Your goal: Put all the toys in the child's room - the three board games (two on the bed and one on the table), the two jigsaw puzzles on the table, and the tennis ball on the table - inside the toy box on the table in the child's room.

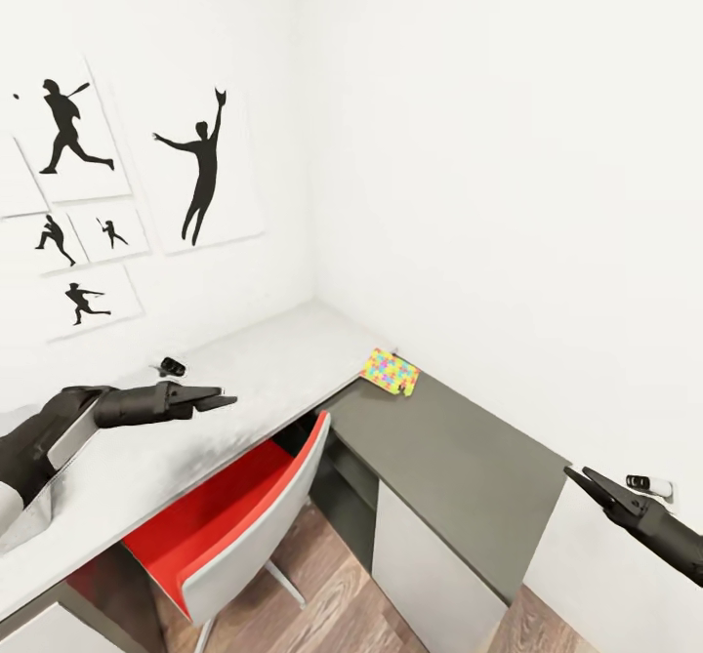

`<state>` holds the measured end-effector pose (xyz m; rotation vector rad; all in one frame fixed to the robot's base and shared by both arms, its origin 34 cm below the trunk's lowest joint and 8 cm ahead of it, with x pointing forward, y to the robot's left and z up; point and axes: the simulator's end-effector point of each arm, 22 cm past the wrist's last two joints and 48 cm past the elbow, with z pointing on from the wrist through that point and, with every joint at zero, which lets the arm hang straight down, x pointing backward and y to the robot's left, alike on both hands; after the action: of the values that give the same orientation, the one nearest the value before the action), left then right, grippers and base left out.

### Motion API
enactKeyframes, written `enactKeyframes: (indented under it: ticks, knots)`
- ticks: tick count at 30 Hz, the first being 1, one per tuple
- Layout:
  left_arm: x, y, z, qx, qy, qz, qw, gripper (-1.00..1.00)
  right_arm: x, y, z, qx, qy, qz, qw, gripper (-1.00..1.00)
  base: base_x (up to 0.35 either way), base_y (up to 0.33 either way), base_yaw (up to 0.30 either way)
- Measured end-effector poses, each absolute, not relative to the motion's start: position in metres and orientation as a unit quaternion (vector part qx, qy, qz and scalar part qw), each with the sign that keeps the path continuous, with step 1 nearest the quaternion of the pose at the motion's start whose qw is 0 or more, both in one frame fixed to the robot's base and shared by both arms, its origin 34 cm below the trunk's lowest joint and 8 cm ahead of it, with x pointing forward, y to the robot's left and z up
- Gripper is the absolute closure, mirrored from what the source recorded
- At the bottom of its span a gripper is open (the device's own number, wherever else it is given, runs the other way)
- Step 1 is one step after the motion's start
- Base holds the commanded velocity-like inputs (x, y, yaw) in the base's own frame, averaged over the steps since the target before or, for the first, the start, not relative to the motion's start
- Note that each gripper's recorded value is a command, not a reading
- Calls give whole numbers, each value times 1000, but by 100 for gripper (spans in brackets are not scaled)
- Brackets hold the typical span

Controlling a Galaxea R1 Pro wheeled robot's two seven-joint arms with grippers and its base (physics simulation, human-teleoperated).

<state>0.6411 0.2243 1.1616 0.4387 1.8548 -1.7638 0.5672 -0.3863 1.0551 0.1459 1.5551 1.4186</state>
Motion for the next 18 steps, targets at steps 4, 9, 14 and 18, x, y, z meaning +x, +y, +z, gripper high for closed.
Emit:
enactKeyframes:
  ticks: [4,9,14,18]
  knots:
    - [646,243,1169,153,688,-647,290,-100,570,-386,1049,61,654,572,491,-100,0,0,15]
    - [646,249,1170,149,689,-644,296,-100,572,-386,1045,60,663,561,493,-100,0,0,5]
    - [645,252,1169,146,691,-642,298,-100,573,-386,1043,58,667,554,495,-100,0,0,1]
    - [645,252,1169,147,691,-641,300,-100,574,-386,1043,57,668,553,496,-100,0,0,0]
